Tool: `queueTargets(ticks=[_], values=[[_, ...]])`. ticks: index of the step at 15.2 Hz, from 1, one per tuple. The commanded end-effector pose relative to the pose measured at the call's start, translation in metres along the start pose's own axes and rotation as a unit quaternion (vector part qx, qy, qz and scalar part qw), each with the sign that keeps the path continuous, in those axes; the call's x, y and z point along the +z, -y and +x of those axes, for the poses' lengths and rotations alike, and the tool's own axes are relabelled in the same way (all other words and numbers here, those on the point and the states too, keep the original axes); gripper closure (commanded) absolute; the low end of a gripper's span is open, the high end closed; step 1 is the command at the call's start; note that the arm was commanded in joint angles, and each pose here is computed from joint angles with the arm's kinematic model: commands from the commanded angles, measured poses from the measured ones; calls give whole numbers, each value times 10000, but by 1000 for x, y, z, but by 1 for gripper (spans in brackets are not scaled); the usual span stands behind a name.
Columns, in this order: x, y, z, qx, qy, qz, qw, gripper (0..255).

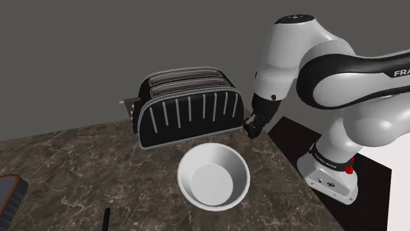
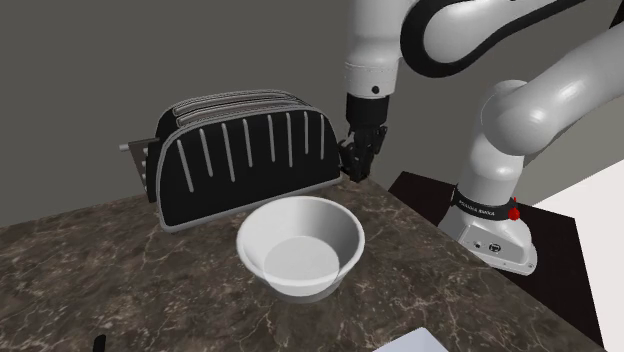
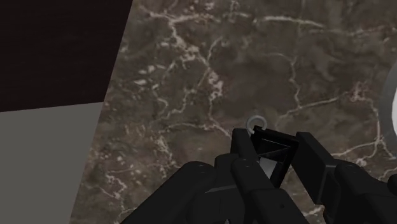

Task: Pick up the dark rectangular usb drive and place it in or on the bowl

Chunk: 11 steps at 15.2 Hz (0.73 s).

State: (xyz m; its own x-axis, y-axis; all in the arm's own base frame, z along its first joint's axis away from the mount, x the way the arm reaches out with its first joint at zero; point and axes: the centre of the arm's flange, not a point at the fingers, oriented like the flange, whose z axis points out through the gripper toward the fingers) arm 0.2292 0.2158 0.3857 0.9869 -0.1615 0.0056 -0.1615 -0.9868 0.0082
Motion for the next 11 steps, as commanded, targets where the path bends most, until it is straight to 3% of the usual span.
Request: queueTargets(ticks=[1, 11], values=[[-10, 0, 0, 0, 1, -2, 10000, 255], [-62, -1, 0, 0, 1, -2, 10000, 255]])
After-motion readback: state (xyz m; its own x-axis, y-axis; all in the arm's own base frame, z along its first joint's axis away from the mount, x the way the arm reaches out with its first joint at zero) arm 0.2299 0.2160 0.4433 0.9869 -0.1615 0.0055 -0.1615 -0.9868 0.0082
